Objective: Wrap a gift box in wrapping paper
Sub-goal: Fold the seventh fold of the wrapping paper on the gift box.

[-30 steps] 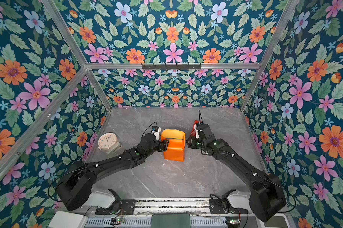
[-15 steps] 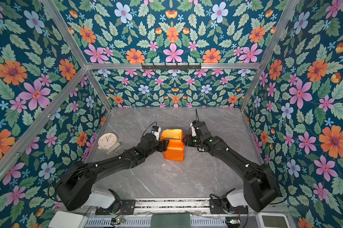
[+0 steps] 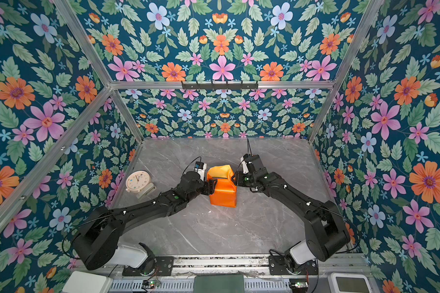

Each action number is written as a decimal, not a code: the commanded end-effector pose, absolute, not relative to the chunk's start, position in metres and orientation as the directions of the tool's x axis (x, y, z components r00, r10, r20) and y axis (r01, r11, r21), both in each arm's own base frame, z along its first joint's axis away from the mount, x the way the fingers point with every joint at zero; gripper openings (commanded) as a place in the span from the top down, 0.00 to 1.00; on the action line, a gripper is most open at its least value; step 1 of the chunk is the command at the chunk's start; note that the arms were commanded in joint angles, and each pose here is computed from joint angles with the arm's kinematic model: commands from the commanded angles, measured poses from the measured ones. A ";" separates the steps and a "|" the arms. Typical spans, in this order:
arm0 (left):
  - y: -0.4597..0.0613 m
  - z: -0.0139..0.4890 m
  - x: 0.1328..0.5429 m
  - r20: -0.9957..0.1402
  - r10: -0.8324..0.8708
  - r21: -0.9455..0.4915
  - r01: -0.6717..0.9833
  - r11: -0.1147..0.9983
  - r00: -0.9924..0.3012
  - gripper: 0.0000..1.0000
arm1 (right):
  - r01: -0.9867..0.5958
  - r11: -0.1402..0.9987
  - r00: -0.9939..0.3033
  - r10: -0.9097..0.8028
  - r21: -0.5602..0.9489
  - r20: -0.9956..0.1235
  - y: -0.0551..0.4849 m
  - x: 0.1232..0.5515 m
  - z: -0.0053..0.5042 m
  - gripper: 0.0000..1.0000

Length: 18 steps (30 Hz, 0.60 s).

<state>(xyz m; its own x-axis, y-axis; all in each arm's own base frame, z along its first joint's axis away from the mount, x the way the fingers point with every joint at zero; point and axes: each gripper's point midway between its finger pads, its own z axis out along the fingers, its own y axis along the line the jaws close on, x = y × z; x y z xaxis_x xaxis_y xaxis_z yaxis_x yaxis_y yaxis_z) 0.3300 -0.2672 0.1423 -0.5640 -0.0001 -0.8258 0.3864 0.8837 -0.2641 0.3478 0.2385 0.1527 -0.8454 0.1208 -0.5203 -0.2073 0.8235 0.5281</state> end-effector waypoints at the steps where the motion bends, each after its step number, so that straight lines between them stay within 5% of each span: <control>1: -0.266 0.133 0.325 -0.807 0.026 -0.258 0.392 0.883 -0.590 0.26 | -0.218 0.816 -0.834 0.129 0.536 -0.537 0.243 0.356 0.156 0.50; 18: -0.272 0.131 0.325 -0.802 0.013 -0.285 0.401 0.871 -0.597 0.26 | -0.172 0.825 -0.863 0.137 0.538 -0.487 0.242 0.353 0.115 0.46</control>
<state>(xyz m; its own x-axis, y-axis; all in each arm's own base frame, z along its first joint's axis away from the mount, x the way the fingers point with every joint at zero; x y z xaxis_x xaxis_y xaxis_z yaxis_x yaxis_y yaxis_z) 0.3322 -0.2718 0.1411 -0.5651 -0.0222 -0.8247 0.3887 0.8746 -0.2899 0.3602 0.2472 0.1313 -0.8397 0.1471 -0.5227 -0.2049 0.8057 0.5558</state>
